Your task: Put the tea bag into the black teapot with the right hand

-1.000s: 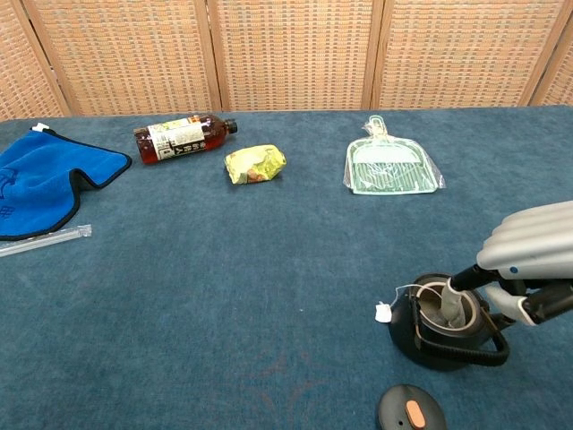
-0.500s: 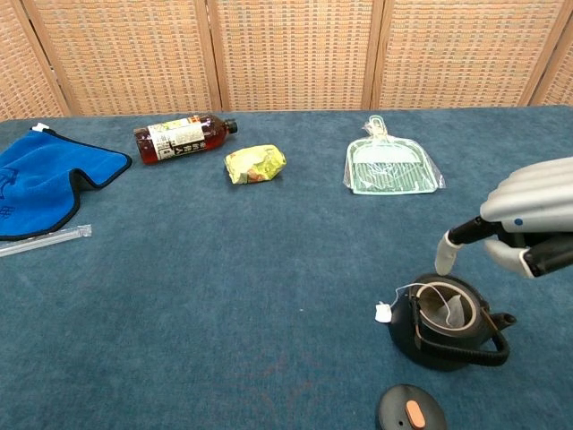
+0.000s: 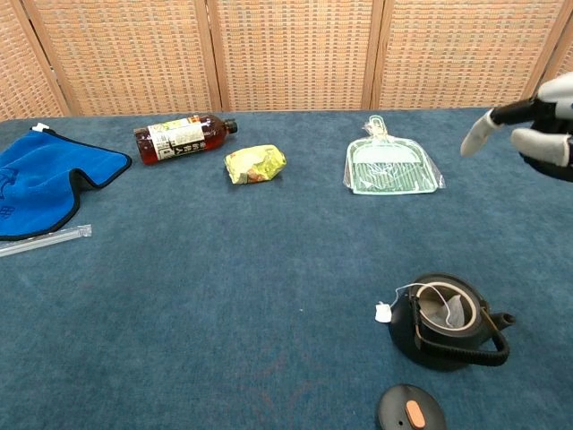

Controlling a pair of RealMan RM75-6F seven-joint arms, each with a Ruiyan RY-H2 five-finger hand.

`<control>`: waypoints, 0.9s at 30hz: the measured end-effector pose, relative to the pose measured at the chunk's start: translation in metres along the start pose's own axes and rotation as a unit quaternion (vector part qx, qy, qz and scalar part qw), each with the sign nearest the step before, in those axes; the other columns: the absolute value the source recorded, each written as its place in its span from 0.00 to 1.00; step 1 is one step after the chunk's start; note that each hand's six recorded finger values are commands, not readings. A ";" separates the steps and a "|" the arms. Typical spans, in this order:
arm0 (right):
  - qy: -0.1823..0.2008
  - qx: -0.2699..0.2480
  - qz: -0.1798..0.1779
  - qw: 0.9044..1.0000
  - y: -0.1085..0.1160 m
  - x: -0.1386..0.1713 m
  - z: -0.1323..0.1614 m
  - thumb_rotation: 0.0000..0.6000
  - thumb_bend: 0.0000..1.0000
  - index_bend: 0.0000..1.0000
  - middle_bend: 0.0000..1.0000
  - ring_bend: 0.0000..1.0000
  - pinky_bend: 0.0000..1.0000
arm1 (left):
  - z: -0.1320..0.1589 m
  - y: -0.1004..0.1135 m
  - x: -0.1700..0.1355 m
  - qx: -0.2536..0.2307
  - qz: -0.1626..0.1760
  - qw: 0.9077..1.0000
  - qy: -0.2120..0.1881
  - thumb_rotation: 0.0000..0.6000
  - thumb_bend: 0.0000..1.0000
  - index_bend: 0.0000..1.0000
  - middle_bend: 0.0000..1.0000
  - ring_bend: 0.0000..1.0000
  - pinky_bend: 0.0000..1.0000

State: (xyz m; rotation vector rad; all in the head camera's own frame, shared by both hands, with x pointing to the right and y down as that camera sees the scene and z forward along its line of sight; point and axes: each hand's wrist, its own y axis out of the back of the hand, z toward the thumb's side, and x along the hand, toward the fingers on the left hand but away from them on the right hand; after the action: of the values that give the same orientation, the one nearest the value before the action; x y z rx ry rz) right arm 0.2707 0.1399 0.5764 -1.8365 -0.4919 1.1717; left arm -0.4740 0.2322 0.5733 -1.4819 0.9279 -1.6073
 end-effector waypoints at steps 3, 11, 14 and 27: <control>-0.031 -0.011 -0.045 0.998 0.005 0.008 -0.010 0.00 0.70 0.26 0.57 0.62 0.78 | 0.000 0.001 0.000 -0.002 0.002 1.000 0.000 1.00 0.35 0.00 0.00 0.00 0.00; -0.118 -0.028 -0.123 0.985 0.006 0.037 -0.032 0.00 0.65 0.26 0.34 0.32 0.51 | -0.001 0.006 -0.002 -0.004 0.017 1.000 0.002 1.00 0.35 0.00 0.00 0.00 0.00; -0.148 -0.028 -0.133 0.980 0.001 0.048 -0.039 0.00 0.62 0.22 0.27 0.23 0.41 | 0.000 0.008 -0.003 -0.006 0.023 1.000 0.001 1.00 0.35 0.00 0.00 0.00 0.00; -0.218 -0.020 -0.132 0.967 -0.025 0.082 -0.056 0.00 0.60 0.12 0.16 0.09 0.24 | 0.004 0.010 -0.005 0.000 0.032 0.999 -0.005 1.00 0.35 0.00 0.00 0.00 0.00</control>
State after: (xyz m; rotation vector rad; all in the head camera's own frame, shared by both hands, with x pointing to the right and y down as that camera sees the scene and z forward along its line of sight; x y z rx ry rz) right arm 0.3614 0.1858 0.5637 -1.4851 -0.9836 1.3859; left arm -0.4694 0.2325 0.5624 -1.4456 0.9608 -1.5532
